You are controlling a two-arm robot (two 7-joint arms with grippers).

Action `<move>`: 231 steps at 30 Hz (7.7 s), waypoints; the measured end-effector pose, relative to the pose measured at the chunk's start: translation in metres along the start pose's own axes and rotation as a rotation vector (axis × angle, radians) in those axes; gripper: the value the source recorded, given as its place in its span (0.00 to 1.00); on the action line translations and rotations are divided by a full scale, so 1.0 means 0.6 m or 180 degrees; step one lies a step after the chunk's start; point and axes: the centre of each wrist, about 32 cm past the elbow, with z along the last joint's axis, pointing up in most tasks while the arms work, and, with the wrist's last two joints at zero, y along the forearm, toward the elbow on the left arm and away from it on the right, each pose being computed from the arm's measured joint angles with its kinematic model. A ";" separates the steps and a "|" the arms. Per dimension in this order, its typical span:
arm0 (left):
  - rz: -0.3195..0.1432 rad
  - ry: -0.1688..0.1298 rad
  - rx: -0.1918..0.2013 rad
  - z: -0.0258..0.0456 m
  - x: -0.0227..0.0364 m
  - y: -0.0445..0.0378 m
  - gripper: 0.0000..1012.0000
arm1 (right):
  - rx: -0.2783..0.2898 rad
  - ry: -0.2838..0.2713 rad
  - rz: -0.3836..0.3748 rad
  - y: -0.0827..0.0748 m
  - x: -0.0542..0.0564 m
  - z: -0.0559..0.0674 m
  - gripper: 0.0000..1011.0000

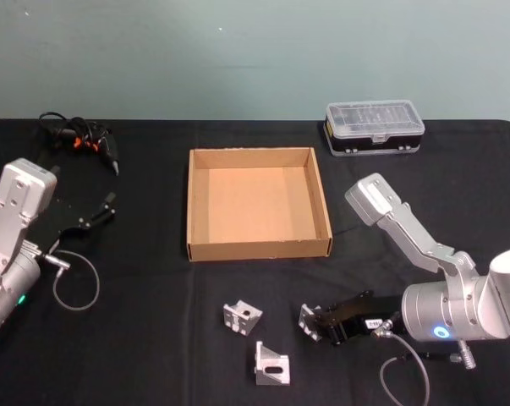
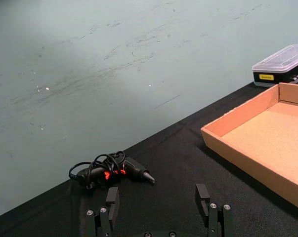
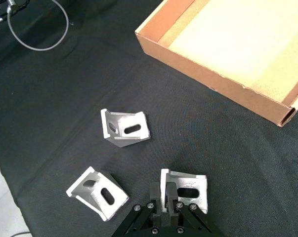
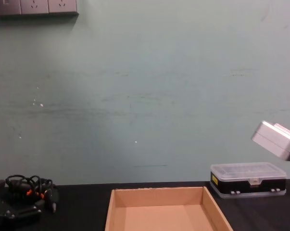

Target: Use one hand to pick up the angle iron from the table and place it into the box.

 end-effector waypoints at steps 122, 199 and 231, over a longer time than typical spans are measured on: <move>0.0000 0.0000 0.0000 0.000 0.0000 0.000 1.00 | 0.0919 -0.1051 0.0007 -0.066 0.053 0.071 0.99; 0.0000 0.0000 0.0000 0.000 0.0000 0.000 1.00 | -0.0238 -0.1826 0.1357 0.057 0.033 0.064 0.99; 0.0000 0.0000 0.0000 0.000 0.0000 0.000 1.00 | -0.0256 -0.1835 0.1437 0.090 0.035 0.069 0.99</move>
